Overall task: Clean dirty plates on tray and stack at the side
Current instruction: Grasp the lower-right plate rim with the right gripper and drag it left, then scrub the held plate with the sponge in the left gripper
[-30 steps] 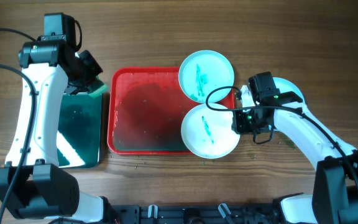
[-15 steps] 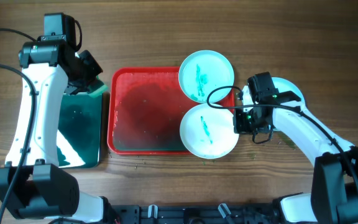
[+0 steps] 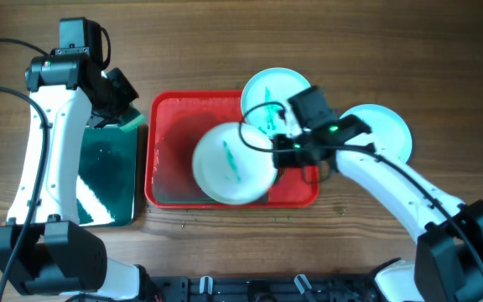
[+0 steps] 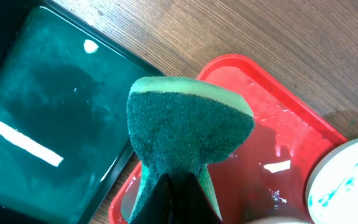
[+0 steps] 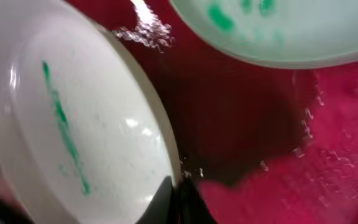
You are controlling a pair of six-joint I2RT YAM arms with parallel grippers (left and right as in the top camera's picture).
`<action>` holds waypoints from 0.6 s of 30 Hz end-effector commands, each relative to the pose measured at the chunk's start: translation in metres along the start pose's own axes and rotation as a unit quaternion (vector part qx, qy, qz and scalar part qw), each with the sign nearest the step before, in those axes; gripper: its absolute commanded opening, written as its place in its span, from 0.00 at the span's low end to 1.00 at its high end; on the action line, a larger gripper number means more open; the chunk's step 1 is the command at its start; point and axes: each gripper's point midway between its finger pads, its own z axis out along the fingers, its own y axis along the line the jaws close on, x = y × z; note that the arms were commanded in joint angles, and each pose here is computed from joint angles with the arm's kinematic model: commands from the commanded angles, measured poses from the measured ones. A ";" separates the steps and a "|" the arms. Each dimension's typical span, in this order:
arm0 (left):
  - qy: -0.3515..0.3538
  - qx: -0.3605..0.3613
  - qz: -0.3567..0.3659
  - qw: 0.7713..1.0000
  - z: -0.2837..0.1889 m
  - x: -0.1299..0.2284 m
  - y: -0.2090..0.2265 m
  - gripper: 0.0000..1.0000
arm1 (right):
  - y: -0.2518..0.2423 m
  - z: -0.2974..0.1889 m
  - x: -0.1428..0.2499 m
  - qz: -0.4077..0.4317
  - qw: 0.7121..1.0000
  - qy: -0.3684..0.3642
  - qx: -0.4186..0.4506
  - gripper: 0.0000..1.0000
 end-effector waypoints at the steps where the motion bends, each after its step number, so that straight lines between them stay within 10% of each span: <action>1: -0.002 0.000 0.006 1.000 0.001 -0.002 0.000 0.04 | 0.016 0.007 -0.033 0.059 0.994 -0.087 0.021 0.04; 12: -0.002 -0.001 0.006 1.000 0.001 -0.002 0.000 0.04 | 0.049 0.082 -0.026 0.041 0.998 -0.032 0.043 0.05; 18: -0.003 0.000 0.005 1.000 0.001 -0.003 -0.001 0.04 | 0.053 0.062 -0.056 -0.053 0.997 -0.049 0.042 0.32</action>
